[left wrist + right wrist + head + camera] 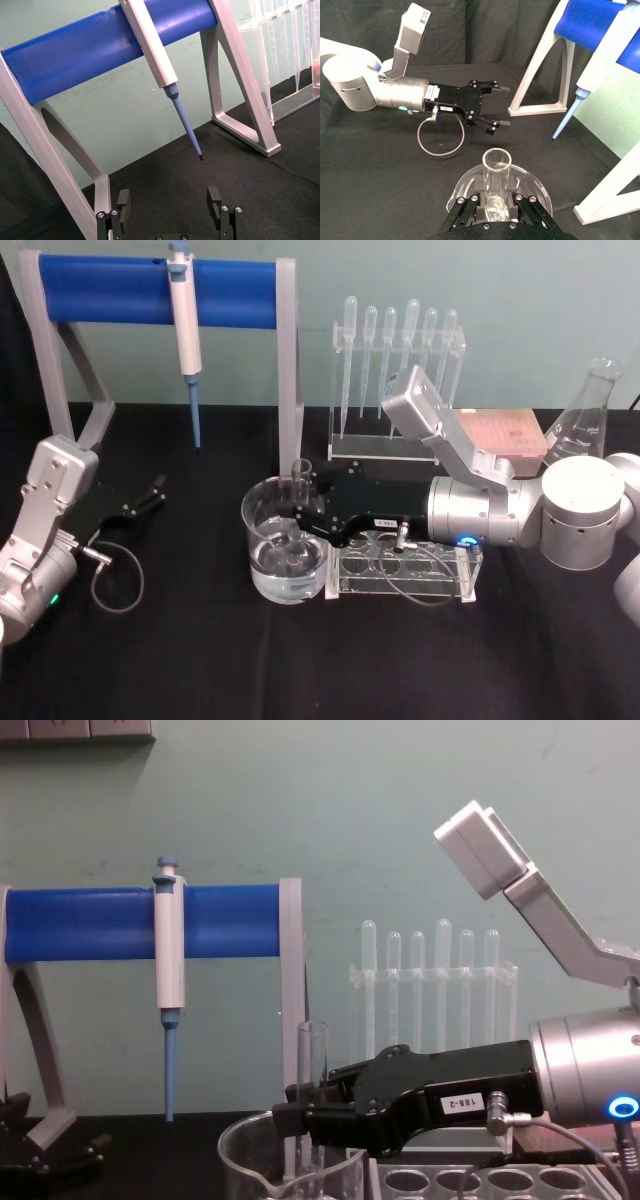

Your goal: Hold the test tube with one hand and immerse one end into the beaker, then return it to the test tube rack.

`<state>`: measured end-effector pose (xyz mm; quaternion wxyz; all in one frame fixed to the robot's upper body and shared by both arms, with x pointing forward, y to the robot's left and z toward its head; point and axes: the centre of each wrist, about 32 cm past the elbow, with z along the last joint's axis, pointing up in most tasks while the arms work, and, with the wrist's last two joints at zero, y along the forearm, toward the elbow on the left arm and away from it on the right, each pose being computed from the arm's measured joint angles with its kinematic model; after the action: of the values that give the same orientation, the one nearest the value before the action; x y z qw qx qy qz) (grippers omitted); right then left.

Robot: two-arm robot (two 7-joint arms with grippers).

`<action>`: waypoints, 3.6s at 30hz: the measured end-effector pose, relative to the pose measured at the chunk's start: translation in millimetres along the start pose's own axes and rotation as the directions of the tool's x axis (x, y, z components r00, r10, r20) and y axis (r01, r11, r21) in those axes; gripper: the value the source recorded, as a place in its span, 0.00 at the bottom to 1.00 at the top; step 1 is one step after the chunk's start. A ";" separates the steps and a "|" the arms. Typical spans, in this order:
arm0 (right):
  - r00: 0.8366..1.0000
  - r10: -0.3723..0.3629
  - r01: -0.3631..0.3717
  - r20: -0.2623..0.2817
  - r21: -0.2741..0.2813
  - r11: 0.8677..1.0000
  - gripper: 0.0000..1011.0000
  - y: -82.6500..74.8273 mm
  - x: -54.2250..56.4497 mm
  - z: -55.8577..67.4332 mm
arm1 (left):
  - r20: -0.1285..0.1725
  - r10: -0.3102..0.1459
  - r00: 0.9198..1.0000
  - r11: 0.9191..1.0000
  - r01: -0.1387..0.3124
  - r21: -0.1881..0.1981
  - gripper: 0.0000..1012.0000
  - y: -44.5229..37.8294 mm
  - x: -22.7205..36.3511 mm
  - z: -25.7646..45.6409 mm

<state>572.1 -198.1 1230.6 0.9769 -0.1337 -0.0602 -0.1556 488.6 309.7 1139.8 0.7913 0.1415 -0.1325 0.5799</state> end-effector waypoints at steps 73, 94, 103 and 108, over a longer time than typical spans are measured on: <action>1.000 0.000 0.000 0.000 0.000 1.000 0.24 0.0 0.0 0.0 | 0.000 0.000 1.000 1.000 0.000 0.000 0.99 0.0 0.0 0.0; 0.999 0.018 -0.024 0.046 0.114 0.993 0.24 -36.6 9.2 55.4 | 0.000 0.000 1.000 1.000 0.000 0.000 0.99 0.0 0.0 0.0; 0.996 0.016 -0.030 0.090 0.157 0.987 0.24 -72.5 12.9 81.1 | 0.000 0.000 1.000 1.000 0.000 0.000 0.99 0.0 0.0 0.0; 0.994 0.006 -0.024 0.109 0.164 0.986 0.24 -98.9 11.3 83.2 | 0.000 0.000 1.000 1.000 0.000 0.000 0.99 0.0 0.0 0.0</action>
<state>544.7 -268.6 1336.0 0.9810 -0.0612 -0.1248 -0.1351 488.6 309.7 1139.8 0.7913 0.1415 -0.1325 0.5799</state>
